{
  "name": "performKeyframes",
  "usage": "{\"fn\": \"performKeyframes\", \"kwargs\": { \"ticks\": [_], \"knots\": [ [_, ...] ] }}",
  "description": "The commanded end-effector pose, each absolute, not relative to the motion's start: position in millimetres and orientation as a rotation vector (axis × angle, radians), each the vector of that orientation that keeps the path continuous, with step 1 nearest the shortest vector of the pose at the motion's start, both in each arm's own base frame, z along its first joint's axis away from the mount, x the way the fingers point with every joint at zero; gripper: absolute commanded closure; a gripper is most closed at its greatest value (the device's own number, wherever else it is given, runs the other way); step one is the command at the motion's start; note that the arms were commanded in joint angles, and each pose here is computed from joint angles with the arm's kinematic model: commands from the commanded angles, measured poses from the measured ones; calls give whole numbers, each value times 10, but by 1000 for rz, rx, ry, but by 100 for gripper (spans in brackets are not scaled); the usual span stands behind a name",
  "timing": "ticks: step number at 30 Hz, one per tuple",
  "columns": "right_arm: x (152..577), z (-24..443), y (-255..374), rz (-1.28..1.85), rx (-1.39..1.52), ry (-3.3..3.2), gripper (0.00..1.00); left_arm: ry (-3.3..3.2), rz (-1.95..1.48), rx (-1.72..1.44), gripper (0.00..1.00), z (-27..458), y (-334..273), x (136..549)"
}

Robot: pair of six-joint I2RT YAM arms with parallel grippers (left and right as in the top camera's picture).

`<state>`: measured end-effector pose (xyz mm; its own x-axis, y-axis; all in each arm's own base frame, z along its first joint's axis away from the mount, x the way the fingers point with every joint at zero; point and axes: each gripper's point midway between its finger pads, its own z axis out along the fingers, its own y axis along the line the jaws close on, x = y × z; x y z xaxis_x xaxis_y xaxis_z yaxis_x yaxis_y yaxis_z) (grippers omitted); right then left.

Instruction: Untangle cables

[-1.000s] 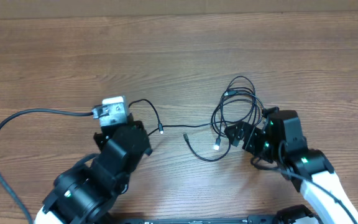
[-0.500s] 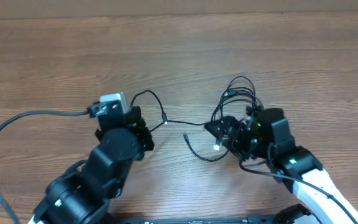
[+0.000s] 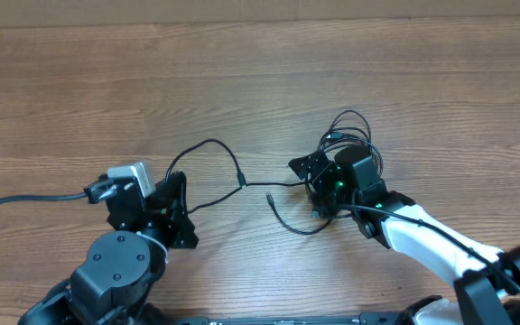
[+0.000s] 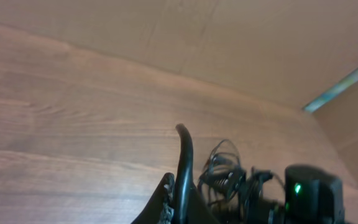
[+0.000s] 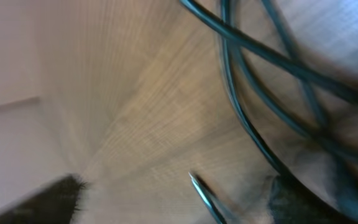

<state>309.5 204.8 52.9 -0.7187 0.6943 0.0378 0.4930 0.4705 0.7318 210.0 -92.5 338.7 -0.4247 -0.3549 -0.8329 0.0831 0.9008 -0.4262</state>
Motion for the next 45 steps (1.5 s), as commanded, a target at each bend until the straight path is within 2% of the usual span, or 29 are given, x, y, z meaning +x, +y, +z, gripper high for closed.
{"fn": "performKeyframes", "kwargs": {
  "ticks": [1, 2, 3, 6, 11, 16, 23, 26, 32, 35, 39, 45],
  "knots": [
    [3207, 569, 2037, 1097, 1019, 2400, 59, 1965, -470, -176, 96, 3403, -864, 2041],
    [3220, 622, 2076, 1123, 961, 2398, 82, 1980, -451, -175, 96, 3363, -842, 2031],
    [3227, 670, 2116, 1148, 904, 2397, 96, 1991, -432, -177, 96, 3331, -818, 2024],
    [3233, 871, 2241, 1232, 753, 2386, 96, 2023, -370, -188, 96, 3237, -730, 2000],
    [3158, 1532, 2435, 1411, 473, 2295, 96, 2045, -342, -189, 96, 3178, -692, 1978],
    [2990, 2017, 2318, 1341, 254, 2182, 96, 2044, -354, -210, 96, 3179, -694, 1981],
    [2838, 1708, 1140, 618, 639, 2196, 96, 2052, -380, -265, 96, 3128, -707, 1996],
    [2718, 1533, 785, 376, 717, 2218, 96, 2062, -396, -308, 96, 3076, -718, 2006],
    [2327, 991, 546, 122, 858, 2442, 96, 2097, -403, -341, 96, 2990, -768, 2035],
    [2223, 897, 563, 105, 866, 2511, 96, 2115, -386, -336, 96, 2951, -792, 2061],
    [2182, 1127, 503, 97, 873, 2484, 96, 2140, -360, -330, 96, 2891, -828, 2104],
    [2224, 2099, 420, 248, 819, 2259, 96, 2184, -318, -320, 96, 2782, -893, 2176]
  ]
}}
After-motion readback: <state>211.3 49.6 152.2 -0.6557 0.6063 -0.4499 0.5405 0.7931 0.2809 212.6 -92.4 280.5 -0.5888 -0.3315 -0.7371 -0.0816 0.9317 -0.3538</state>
